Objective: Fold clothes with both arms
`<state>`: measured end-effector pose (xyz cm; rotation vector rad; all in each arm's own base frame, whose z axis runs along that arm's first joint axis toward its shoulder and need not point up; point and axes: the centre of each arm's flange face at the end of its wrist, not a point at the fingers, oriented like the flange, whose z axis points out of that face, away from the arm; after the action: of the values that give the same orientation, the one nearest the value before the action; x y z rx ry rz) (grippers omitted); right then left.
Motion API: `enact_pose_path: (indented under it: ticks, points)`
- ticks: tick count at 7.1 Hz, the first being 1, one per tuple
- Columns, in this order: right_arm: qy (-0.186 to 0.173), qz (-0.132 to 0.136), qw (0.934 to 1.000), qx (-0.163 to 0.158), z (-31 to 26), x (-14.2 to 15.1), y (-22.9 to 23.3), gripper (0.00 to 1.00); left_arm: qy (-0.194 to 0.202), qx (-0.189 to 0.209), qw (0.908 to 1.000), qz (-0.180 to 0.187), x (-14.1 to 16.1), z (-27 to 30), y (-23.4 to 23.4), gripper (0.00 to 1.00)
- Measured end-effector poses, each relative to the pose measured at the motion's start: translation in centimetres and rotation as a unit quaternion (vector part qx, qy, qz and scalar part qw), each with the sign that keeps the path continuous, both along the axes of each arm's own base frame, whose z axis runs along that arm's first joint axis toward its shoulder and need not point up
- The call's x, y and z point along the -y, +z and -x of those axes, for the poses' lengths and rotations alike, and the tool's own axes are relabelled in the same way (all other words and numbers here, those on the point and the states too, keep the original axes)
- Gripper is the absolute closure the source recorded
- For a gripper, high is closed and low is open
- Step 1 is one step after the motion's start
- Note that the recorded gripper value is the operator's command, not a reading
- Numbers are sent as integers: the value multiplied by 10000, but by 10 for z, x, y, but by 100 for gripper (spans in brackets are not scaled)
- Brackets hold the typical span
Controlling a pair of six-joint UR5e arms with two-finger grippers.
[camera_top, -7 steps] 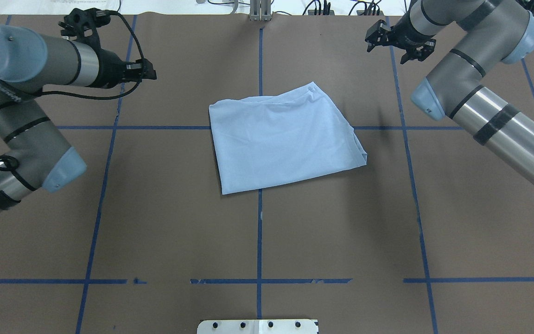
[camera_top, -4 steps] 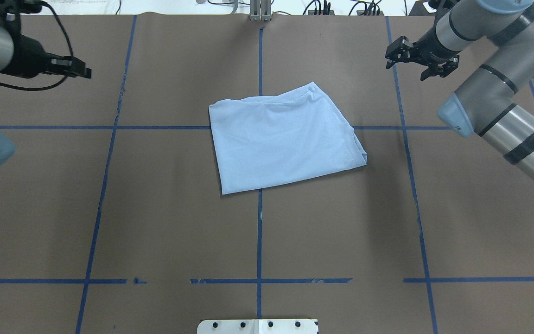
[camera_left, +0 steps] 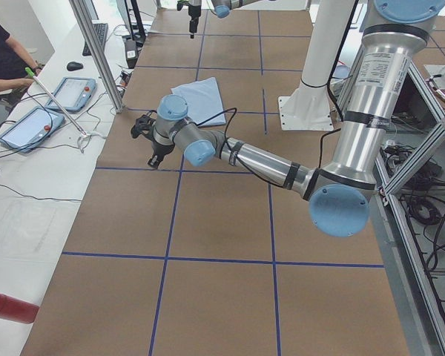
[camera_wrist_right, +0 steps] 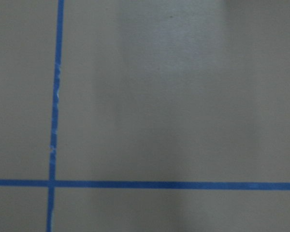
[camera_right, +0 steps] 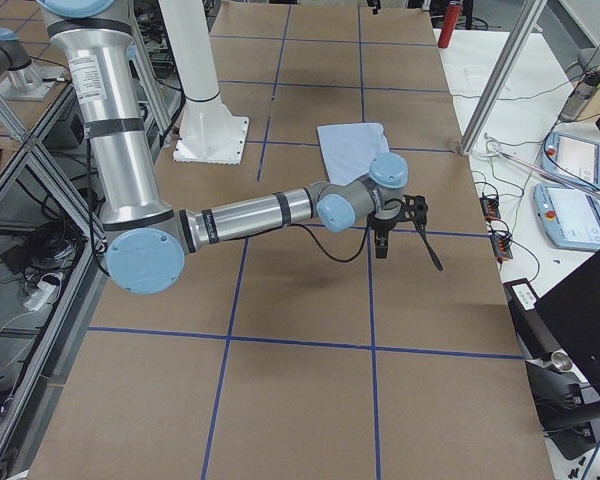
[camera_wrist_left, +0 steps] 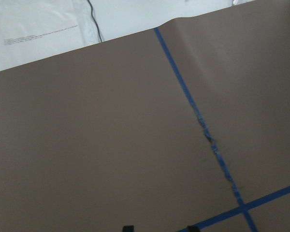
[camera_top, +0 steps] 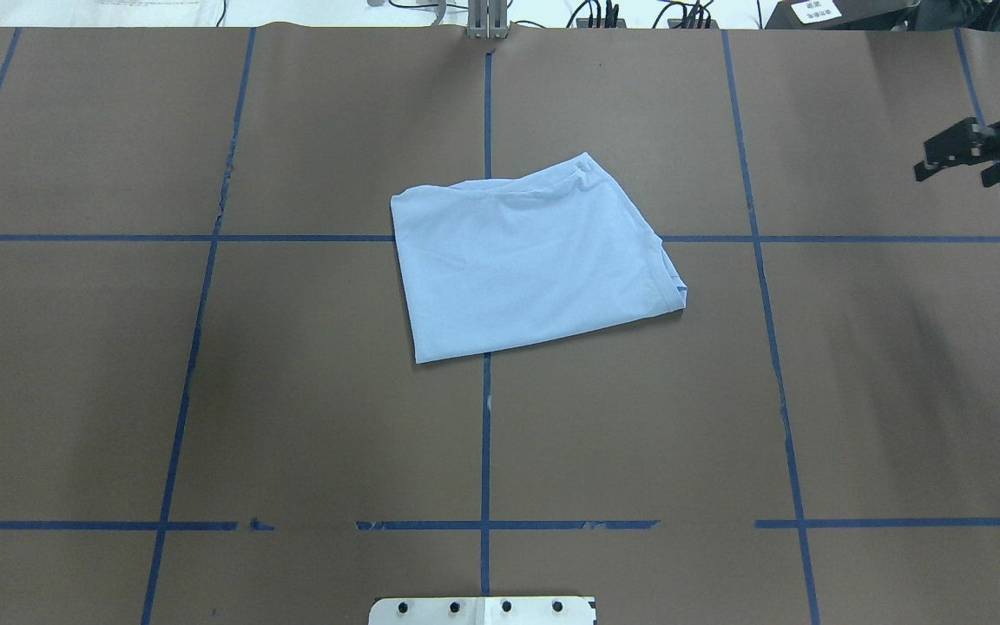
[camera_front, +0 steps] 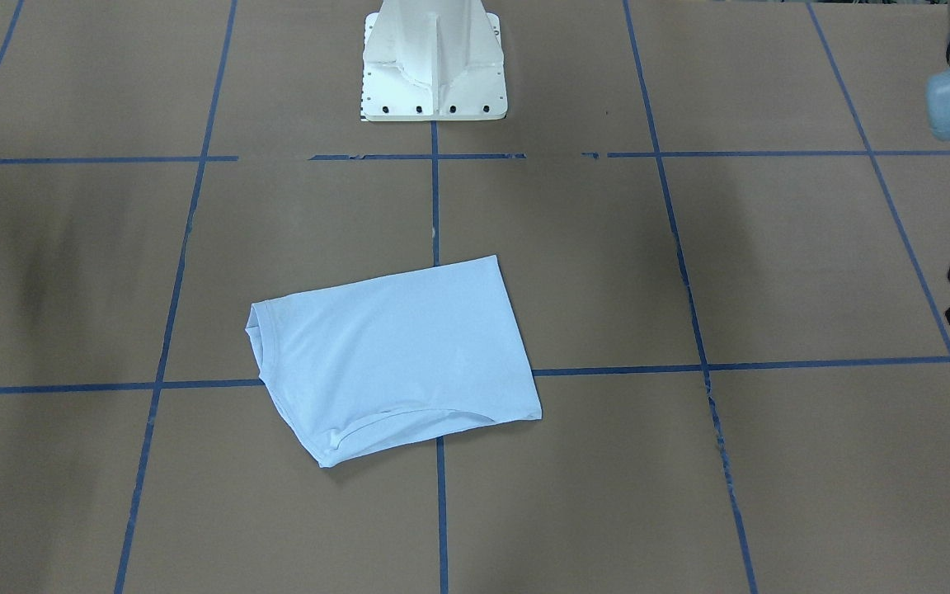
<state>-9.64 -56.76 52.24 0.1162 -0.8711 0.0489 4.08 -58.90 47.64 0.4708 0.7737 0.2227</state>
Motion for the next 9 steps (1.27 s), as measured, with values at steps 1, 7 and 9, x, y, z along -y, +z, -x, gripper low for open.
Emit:
enact_pose_path:
  ticks: [1,7,9]
  points:
    - [-177,-60,9998,-69,-36,-9,20,0,84,24,9999,137,-1,38,23,0]
    - [-451,0,9979,-472,-70,-22,30,0,-159,-43,9973,713,-105,108,76,0]
    - [-462,-56,9977,-495,-73,-46,31,0,-169,-16,9965,821,-109,108,87,0]
